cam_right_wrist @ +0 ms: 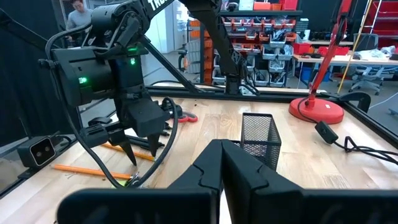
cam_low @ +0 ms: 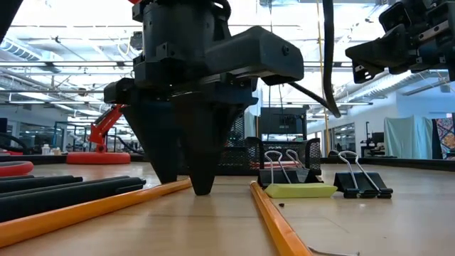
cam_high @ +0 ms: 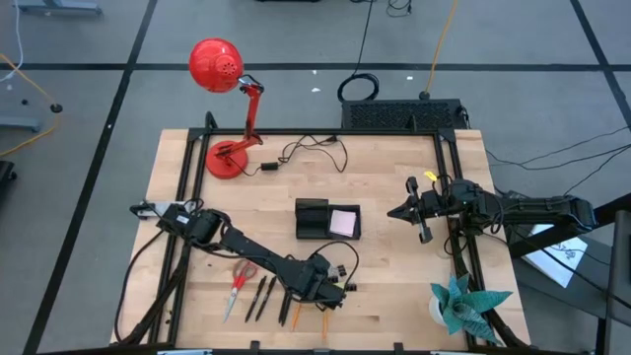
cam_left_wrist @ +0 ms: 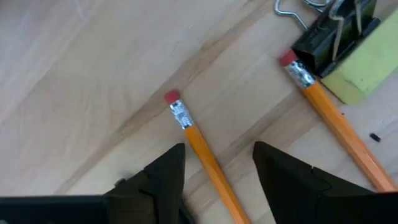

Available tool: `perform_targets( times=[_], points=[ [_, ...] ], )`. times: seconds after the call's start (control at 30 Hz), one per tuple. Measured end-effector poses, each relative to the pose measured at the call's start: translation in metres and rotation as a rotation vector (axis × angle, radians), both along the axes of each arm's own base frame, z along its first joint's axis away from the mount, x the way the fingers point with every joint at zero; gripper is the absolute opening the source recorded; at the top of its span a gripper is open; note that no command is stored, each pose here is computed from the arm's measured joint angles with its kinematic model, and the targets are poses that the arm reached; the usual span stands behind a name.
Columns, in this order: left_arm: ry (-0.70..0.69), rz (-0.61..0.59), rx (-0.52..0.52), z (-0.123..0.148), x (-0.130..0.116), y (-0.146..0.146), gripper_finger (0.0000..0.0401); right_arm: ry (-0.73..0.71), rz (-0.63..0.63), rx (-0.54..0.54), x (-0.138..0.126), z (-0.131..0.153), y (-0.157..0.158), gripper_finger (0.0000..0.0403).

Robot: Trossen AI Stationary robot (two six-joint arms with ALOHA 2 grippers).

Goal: Pick and place office supplies into organizer
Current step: Put the left pencil into the desk organizer

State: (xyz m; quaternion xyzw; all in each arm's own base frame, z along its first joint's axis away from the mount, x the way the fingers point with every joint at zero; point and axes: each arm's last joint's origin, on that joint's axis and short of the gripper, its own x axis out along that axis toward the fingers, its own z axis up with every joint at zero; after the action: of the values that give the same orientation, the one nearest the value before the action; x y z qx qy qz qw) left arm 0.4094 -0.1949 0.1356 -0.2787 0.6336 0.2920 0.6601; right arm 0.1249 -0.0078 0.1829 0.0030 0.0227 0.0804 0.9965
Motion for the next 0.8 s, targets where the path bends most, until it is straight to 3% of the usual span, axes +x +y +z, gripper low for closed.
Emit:
perform_targets(
  times=[0.27,0.47,0.63,0.8],
  points=[
    [-0.008,-0.053,-0.005,-0.0001,0.0003,-0.0019,0.0091,0.001,0.000,0.000,0.0000,-0.0001,0.0000,0.0004],
    [-0.027,-0.122,-0.011,-0.0004,0.0022,-0.0029,0.0035,0.001,0.000,0.000,0.0000,-0.0001,0.0000,0.0004],
    [-0.061,-0.209,0.030,-0.0004,0.0038,-0.0040,0.0009,0.000,0.000,0.000,0.0000,-0.0001,0.0000,0.0004],
    [-0.099,-0.279,0.036,-0.0002,0.0078,-0.0042,0.0023,0.001,0.000,0.000,0.0000,-0.0001,0.0000,0.0004]
  ],
)
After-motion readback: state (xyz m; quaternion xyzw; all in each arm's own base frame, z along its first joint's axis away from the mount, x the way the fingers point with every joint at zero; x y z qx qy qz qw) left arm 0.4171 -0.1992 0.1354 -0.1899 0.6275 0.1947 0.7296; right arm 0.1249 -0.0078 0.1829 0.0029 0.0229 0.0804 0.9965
